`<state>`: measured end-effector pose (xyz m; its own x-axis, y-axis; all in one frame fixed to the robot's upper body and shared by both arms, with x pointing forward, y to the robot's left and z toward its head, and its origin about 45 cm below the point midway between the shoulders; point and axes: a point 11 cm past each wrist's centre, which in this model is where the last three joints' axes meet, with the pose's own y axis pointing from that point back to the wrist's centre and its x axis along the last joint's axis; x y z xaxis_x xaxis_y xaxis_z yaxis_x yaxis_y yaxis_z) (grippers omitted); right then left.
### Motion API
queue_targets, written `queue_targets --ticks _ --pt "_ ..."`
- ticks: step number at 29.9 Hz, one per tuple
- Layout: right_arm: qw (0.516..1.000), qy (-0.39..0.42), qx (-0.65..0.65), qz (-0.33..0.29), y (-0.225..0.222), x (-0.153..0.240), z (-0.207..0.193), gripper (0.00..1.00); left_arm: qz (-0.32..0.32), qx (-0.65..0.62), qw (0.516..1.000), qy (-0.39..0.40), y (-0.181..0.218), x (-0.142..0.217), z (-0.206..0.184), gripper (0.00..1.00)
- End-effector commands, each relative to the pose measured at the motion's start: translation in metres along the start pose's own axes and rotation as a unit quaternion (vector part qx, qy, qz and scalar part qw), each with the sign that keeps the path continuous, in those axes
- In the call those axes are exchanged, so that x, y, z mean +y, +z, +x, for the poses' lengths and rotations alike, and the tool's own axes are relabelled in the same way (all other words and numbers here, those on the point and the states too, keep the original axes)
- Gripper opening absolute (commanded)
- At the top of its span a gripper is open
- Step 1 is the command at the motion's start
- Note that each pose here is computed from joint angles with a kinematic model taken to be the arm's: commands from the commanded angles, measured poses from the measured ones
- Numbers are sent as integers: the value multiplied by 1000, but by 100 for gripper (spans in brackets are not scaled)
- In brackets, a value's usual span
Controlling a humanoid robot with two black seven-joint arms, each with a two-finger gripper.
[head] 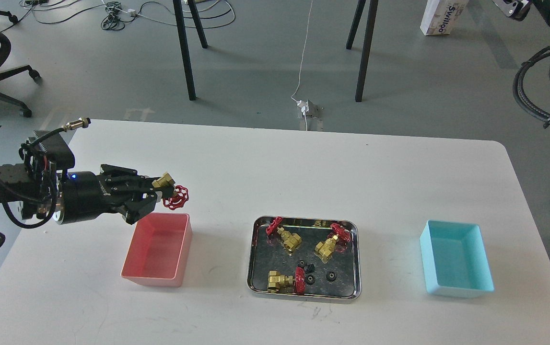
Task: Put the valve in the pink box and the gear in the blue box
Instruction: 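Carry the valve over the pink box and lower it inside, then open the left gripper and withdraw it up from the pink box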
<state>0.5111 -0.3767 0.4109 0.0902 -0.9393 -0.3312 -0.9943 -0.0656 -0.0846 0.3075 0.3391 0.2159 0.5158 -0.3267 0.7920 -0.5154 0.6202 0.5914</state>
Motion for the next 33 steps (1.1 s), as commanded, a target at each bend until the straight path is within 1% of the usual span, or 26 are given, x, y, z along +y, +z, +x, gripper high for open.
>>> queue_targets --ticks 1,4,7,9,12,16,20,26,33 --pt "1000 3 -1 -7 8 2 4 100 20 29 999 -11 -7 15 -28 21" --pt "1000 4 -1 -11 12 4 8 100 22 49 998 -20 -5 16 -49 21" --pt "1000 9 1 -14 14 7 14 100 7 63 997 -33 6 11 -69 21" --pt "1000 11 1 -16 15 8 16 100 1 70 997 -32 10 7 -76 21" --pt "1000 14 0 -21 20 10 20 100 10 70 997 -35 4 6 -84 21" --pt "1000 18 0 -23 23 12 24 100 11 59 997 -42 -2 -7 -90 21" --pt "1000 18 -1 -23 24 12 25 100 22 54 997 -46 -10 -7 -94 21" --pt "999 24 -4 -31 33 16 31 100 13 50 998 -48 -6 -14 -93 22" --pt "999 29 -4 -37 40 19 36 100 8 41 998 -50 -6 -22 -91 27"
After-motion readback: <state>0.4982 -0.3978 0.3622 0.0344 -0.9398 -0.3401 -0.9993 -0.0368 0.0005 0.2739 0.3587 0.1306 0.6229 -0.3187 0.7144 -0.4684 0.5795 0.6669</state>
